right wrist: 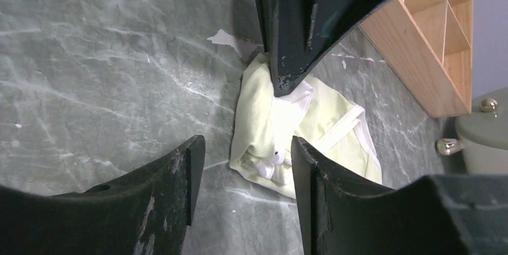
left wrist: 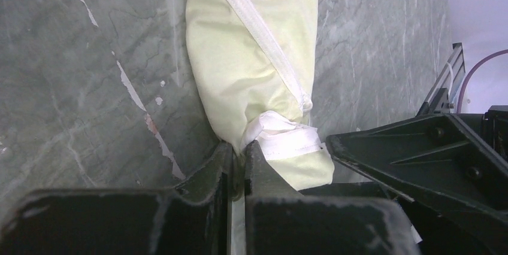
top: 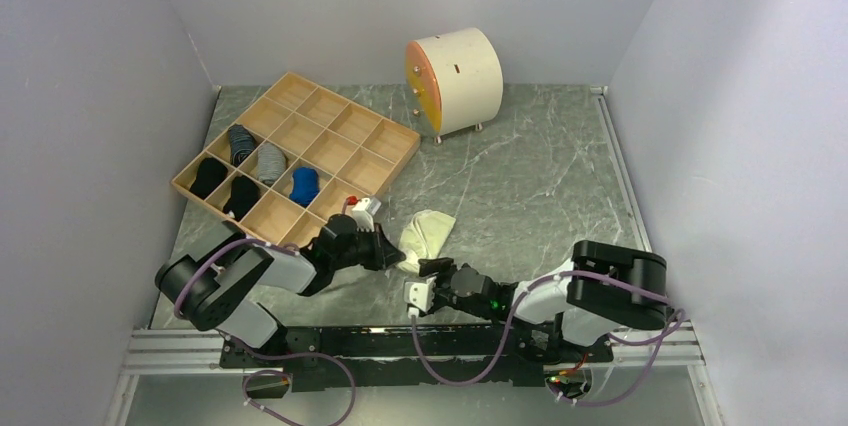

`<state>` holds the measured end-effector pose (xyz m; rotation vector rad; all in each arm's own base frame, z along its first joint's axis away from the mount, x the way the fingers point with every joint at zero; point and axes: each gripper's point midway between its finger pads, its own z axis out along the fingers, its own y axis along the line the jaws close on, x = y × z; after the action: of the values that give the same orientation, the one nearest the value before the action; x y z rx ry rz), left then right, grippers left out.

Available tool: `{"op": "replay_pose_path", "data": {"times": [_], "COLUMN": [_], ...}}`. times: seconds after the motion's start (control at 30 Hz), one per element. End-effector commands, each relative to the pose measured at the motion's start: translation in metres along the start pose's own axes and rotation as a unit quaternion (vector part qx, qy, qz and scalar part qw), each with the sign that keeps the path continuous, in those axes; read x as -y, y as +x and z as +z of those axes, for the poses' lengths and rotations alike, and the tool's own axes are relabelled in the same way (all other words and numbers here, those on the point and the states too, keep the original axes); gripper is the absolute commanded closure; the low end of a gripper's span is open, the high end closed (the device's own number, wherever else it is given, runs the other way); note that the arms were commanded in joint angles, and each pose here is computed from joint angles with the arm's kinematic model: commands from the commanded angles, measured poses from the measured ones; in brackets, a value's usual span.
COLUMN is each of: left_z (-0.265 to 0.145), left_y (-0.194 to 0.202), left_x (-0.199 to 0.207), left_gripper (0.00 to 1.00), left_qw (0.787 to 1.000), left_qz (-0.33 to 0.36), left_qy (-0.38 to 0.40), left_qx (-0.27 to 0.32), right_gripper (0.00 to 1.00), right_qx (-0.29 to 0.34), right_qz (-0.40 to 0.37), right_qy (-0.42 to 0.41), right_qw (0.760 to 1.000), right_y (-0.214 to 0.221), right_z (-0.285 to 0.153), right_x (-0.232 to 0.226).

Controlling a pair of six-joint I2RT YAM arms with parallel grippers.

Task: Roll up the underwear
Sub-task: Roll the underwear to the center of the board.

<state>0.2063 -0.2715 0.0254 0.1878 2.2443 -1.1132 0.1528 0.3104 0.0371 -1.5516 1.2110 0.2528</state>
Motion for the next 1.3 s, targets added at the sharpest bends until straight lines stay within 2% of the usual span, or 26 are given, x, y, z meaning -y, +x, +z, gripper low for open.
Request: {"op": "replay_pose_path", "data": {"times": [0.0, 0.07, 0.2, 0.4, 0.47, 0.5, 0.6, 0.7, 0.77, 0.87, 1.07, 1.27], "left_z": [-0.001, -0.003, -0.005, -0.003, -0.005, -0.007, -0.012, -0.016, -0.017, -0.016, -0.011, -0.011], "left_y": [0.005, 0.004, 0.007, 0.009, 0.008, 0.008, 0.003, -0.005, -0.007, -0.006, 0.006, 0.017], "left_x": [0.000, 0.001, -0.003, -0.003, -0.002, -0.002, -0.003, -0.010, -0.013, -0.019, -0.034, -0.049], "left_gripper": [0.95, 0.95, 0.95, 0.95, 0.87, 0.77, 0.63, 0.43, 0.38, 0.35, 0.45, 0.78], "left_qw": [1.000, 0.999, 0.999, 0.998, 0.998, 0.998, 0.998, 0.997, 0.997, 0.996, 0.994, 0.992], "left_qz": [-0.016, -0.021, -0.029, -0.036, -0.040, -0.045, -0.040, -0.033, -0.030, -0.033, -0.038, -0.037], "left_qy": [-0.013, -0.017, -0.030, -0.036, -0.031, -0.032, -0.041, -0.065, -0.074, -0.084, -0.100, -0.124], "left_qx": [-0.023, -0.023, -0.029, -0.041, -0.035, -0.033, -0.021, -0.001, 0.006, 0.009, 0.003, -0.009], "right_gripper": [0.42, 0.44, 0.52, 0.86, 0.97, 1.00, 1.00, 1.00, 1.00, 1.00, 1.00, 1.00], "right_qx": [-0.021, -0.031, -0.052, -0.071, -0.070, -0.067, -0.053, -0.026, -0.026, -0.017, -0.001, 0.017], "right_qz": [-0.038, -0.053, -0.087, -0.111, -0.101, -0.091, -0.051, -0.016, -0.007, 0.001, 0.026, 0.053], "right_qy": [0.032, 0.046, 0.061, 0.066, 0.076, 0.078, 0.061, 0.053, 0.058, 0.061, 0.061, 0.075], "right_qw": [0.999, 0.997, 0.993, 0.989, 0.990, 0.991, 0.995, 0.998, 0.998, 0.998, 0.998, 0.996], "right_y": [-0.002, 0.001, 0.007, 0.016, 0.014, 0.013, 0.007, 0.000, 0.002, 0.002, -0.002, -0.008], "right_z": [0.011, 0.016, 0.024, 0.025, 0.026, 0.027, 0.027, 0.024, 0.024, 0.025, 0.028, 0.024], "right_x": [0.011, 0.014, 0.016, 0.008, 0.009, 0.009, 0.003, -0.001, -0.001, -0.003, -0.006, -0.001]}}
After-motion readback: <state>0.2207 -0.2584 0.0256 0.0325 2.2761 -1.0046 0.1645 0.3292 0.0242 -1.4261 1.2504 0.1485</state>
